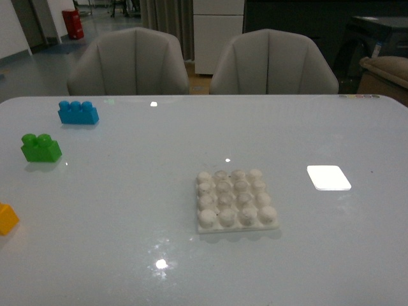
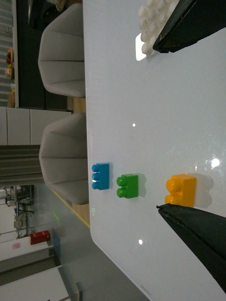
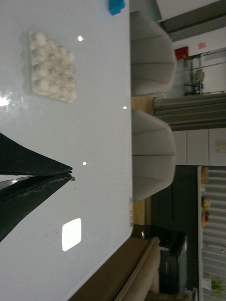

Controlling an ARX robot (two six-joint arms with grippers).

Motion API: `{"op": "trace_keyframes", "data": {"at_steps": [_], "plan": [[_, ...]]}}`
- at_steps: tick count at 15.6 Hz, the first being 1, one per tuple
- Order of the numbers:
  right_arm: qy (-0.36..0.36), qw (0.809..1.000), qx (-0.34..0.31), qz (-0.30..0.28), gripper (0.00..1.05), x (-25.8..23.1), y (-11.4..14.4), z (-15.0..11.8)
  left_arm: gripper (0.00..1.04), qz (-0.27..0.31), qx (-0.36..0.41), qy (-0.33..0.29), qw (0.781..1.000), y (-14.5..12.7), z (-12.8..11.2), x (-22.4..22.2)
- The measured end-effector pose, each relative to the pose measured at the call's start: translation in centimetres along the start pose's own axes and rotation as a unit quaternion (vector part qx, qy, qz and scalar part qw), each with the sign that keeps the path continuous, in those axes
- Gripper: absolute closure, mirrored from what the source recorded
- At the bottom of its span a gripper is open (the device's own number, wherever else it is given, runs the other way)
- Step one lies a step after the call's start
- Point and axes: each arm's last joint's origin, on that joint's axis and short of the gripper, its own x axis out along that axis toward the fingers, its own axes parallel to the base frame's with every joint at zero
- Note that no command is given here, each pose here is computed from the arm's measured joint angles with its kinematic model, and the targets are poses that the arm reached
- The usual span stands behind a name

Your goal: Insert yellow block into base center

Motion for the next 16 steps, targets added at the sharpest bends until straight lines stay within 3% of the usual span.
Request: {"op": "trace_keyframes", "data": {"at_steps": [7,10,16], "plan": [[0.010,1.000,0.000,-0.001,1.03,0.00,0.00,-0.21,0.07,0.000,0.000,-0.001,1.000,0.00,0.01,0.00],[0.010,1.000,0.000,-0.001,0.60,0.00,0.00,-0.21,0.07,0.000,0.000,-0.001,1.000,0.00,0.01,0.00],[0.010,1.000,0.000,-0.001,0.05,0.00,0.00,-0.21,0.07,0.000,0.000,-0.001,1.000,0.00,0.01,0.00]]}}
